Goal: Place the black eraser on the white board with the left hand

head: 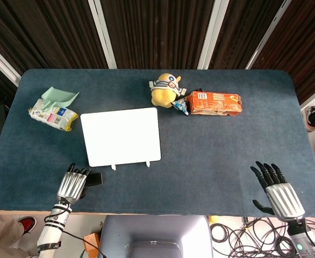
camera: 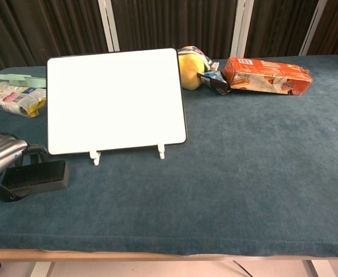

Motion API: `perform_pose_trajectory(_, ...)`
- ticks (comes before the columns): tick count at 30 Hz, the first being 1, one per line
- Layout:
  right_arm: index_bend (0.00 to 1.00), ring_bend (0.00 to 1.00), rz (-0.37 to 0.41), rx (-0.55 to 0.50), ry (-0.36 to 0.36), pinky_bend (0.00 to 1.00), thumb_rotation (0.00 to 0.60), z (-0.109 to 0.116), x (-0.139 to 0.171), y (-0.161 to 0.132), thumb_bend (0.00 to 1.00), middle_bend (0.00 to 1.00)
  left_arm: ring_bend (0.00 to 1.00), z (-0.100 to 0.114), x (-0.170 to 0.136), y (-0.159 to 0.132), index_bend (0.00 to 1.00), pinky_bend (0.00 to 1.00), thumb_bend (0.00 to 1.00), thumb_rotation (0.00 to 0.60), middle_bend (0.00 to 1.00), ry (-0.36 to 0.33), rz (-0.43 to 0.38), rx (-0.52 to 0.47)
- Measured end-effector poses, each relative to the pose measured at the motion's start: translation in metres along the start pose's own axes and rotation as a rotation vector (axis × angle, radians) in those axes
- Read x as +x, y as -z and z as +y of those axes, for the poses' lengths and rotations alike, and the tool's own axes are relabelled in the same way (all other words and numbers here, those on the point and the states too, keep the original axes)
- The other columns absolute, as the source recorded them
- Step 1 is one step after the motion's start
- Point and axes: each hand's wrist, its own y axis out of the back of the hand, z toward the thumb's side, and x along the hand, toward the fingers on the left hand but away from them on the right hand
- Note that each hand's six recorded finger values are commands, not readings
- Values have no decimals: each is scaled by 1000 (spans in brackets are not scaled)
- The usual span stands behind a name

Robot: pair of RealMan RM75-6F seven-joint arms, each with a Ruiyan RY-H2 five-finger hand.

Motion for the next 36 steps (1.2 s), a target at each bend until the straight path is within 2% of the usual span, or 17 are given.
perform_pose_trajectory(4, 0, 0, 2, 0, -1, 0, 600, 0, 1, -1, 158, 0, 594, 17, -1, 1, 790, 305, 562, 600, 882, -112, 6, -21)
perform_pose_trajectory(11, 0, 0, 4, -3, 2, 0, 600, 0, 4, -2, 158, 0, 605, 59, 1, 7, 795, 383, 561, 600, 895, -368, 14, -140)
perform_pose_trajectory(15, 0, 0, 4, -2, 0, 0, 600, -1, 3, -2, 158, 0, 608, 67, 17, 6, 796, 422, 561, 600, 898, -448, 23, -142)
perform_pose_trajectory(22, 0, 0, 1, -8, -3, 0, 600, 0, 2, -1, 158, 0, 608, 74, 47, -8, 793, 462, 559, 600, 898, -538, 47, -139)
perform_pose_trajectory(29, 0, 0, 7, -15, 2, 0, 600, 2, 5, 0, 158, 0, 608, 73, 80, -19, 783, 462, 538, 600, 898, -628, 118, -38)
perform_pose_trajectory(36, 0, 0, 6, -24, 10, 0, 600, 5, 5, 2, 158, 0, 603, 72, 97, -44, 759, 454, 489, 600, 877, -665, 120, 25)
